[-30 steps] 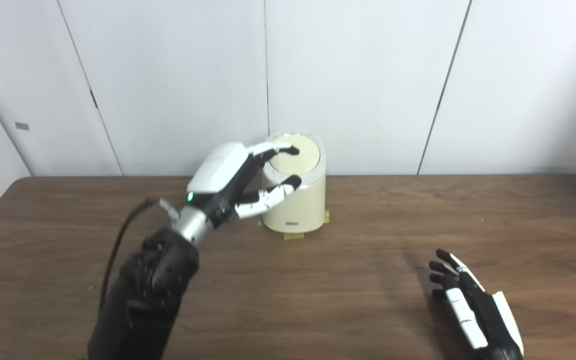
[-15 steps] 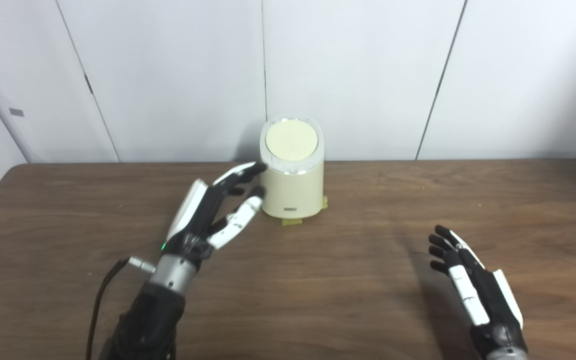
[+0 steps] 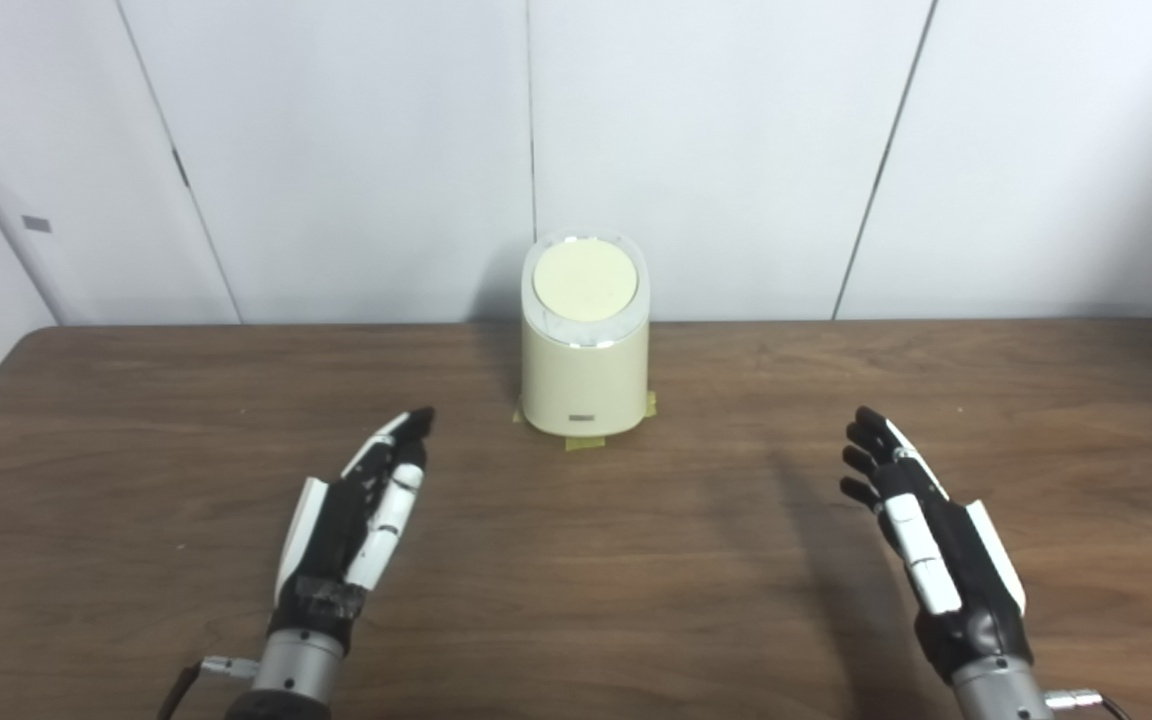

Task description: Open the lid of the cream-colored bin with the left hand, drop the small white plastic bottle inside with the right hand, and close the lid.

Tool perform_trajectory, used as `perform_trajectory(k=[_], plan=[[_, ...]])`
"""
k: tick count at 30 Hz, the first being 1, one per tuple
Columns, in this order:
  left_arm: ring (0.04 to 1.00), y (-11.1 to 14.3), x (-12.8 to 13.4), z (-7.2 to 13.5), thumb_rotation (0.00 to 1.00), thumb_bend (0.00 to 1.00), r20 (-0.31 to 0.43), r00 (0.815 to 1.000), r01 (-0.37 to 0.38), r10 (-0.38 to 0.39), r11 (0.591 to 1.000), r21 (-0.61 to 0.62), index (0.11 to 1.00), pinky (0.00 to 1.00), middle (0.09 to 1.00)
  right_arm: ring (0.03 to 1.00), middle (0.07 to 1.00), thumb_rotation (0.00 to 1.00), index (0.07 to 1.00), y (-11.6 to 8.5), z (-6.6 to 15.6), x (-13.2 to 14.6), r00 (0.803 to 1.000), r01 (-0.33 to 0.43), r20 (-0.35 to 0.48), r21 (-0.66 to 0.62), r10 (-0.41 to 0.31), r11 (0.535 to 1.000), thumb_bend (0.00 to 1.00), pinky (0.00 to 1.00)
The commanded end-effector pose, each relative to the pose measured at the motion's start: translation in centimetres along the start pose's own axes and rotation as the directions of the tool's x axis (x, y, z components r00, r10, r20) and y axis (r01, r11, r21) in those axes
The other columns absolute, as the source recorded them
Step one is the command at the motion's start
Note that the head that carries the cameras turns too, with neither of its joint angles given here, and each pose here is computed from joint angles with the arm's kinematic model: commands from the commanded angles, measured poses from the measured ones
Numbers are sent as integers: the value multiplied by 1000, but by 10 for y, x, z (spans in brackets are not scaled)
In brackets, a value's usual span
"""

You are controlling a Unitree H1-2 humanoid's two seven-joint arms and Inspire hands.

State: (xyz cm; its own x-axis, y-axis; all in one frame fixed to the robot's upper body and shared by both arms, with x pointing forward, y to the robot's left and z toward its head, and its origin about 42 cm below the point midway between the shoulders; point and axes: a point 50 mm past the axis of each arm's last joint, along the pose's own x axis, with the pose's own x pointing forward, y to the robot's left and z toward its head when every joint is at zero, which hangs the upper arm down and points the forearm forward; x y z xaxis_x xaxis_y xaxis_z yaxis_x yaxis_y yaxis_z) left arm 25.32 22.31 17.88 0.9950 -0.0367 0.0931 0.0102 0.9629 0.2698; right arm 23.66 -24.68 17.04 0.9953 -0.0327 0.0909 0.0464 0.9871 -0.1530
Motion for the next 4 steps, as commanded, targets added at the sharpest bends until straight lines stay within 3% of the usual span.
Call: perform_trajectory(k=[1,4], plan=[[903,4,-9,-2,876,402,26,999,-22,22,1000,-1,909,888,902,920,936,920,937,4,13,8,998,6,70,20,-7,1000,550,886],[906,10,-14,-6,838,421,13,999,-34,34,999,-21,913,897,906,923,940,932,935,3,12,9,998,15,63,12,-15,1000,547,888]])
